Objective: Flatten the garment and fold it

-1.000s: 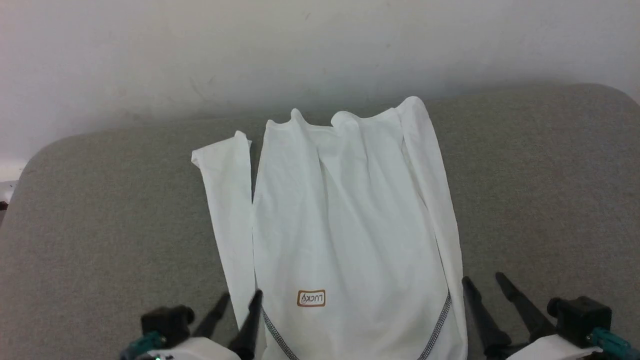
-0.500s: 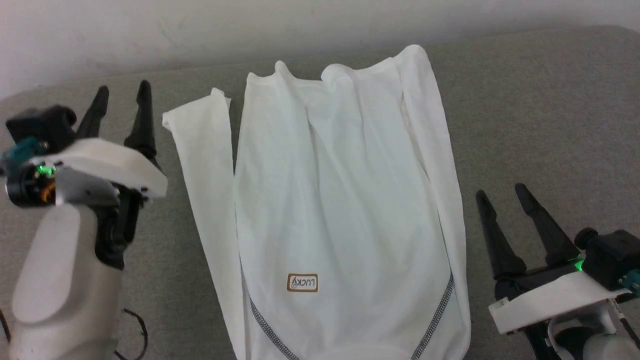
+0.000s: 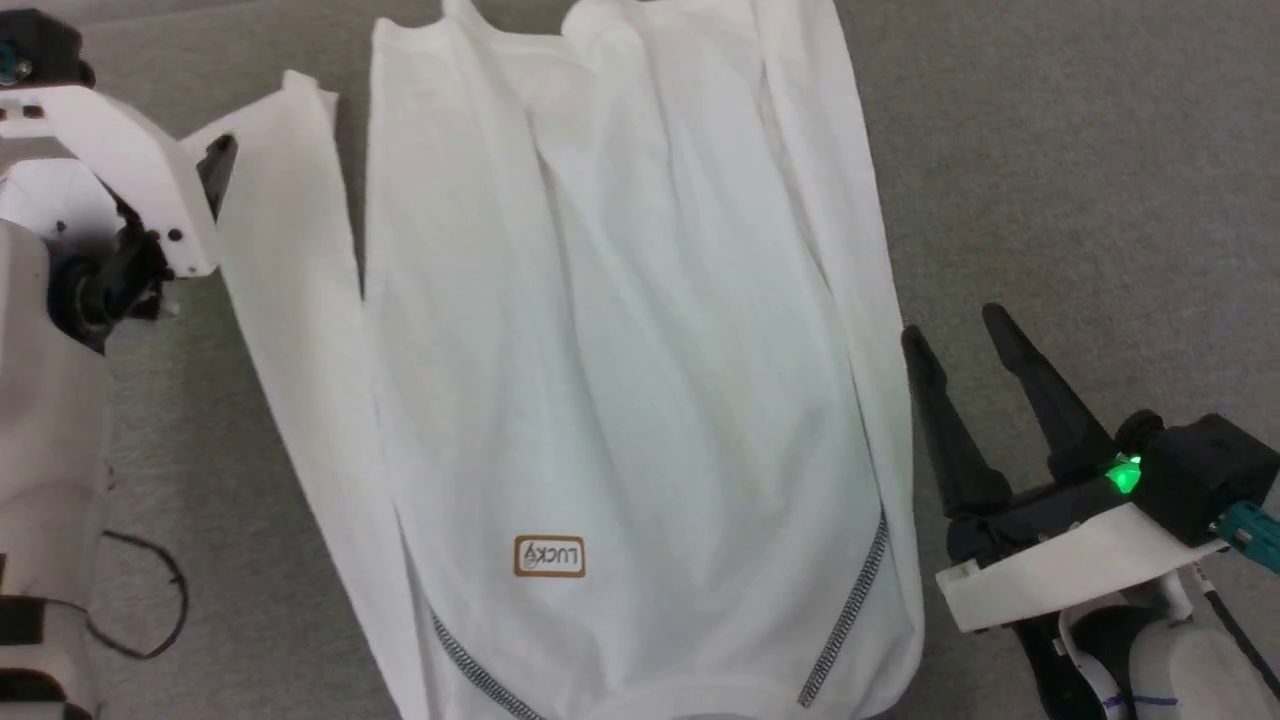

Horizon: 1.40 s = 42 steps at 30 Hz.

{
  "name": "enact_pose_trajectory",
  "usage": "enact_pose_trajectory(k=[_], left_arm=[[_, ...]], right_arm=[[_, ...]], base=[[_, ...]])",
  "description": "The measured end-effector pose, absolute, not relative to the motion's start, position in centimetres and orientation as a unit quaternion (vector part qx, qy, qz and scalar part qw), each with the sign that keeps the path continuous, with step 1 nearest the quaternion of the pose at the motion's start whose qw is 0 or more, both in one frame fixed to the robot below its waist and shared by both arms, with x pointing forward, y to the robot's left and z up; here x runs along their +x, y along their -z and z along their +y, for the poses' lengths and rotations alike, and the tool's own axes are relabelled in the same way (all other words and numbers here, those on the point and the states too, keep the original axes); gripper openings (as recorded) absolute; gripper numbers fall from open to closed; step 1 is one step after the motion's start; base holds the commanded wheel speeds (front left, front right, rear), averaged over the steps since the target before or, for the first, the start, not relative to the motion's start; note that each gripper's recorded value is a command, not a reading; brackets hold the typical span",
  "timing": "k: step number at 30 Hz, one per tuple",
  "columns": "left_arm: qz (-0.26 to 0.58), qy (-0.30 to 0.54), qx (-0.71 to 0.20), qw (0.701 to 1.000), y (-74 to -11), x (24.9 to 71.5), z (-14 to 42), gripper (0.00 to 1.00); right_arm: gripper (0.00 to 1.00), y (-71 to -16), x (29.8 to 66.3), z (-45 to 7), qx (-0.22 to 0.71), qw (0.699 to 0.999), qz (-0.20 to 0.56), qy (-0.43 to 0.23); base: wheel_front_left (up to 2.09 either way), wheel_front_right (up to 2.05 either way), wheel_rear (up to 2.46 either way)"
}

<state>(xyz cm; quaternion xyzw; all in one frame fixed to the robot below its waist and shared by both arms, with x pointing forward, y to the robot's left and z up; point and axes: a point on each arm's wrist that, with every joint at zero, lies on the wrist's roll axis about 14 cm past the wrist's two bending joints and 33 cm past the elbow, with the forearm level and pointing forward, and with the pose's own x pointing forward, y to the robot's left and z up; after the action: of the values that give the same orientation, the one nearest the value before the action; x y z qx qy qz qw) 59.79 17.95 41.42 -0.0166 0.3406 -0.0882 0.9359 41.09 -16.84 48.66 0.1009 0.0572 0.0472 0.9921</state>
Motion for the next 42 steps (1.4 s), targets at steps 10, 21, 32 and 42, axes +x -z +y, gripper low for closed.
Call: enact_pose_trajectory(k=[10, 21, 32, 42], left_arm=[[0.501, 0.101, 0.024, 0.859, -36.3, 59.1, 17.4, 0.06], [0.418, 0.085, 0.064, 0.902, -39.2, 59.5, 17.8, 0.0], [0.157, 0.161, 0.086, 0.971, -53.4, 58.9, 11.5, 0.0], [0.152, 0.338, 0.079, 0.926, -51.0, 45.1, -0.1, 0.0]], right_arm=[[1.0, -46.8, 39.9, -19.0, 0.101, 0.991, 0.084, -0.008], [1.0, -48.5, 39.2, -21.1, 0.096, 0.993, 0.058, 0.019], [1.0, -52.4, 36.5, -25.0, 0.081, 0.994, 0.014, 0.07], [1.0, -55.5, 33.3, -27.0, 0.078, 0.992, -0.022, 0.096]], base=[[0.0, 0.0, 0.0], [0.0, 0.0, 0.0], [0.0, 0.0, 0.0], [0.0, 0.0, 0.0]])
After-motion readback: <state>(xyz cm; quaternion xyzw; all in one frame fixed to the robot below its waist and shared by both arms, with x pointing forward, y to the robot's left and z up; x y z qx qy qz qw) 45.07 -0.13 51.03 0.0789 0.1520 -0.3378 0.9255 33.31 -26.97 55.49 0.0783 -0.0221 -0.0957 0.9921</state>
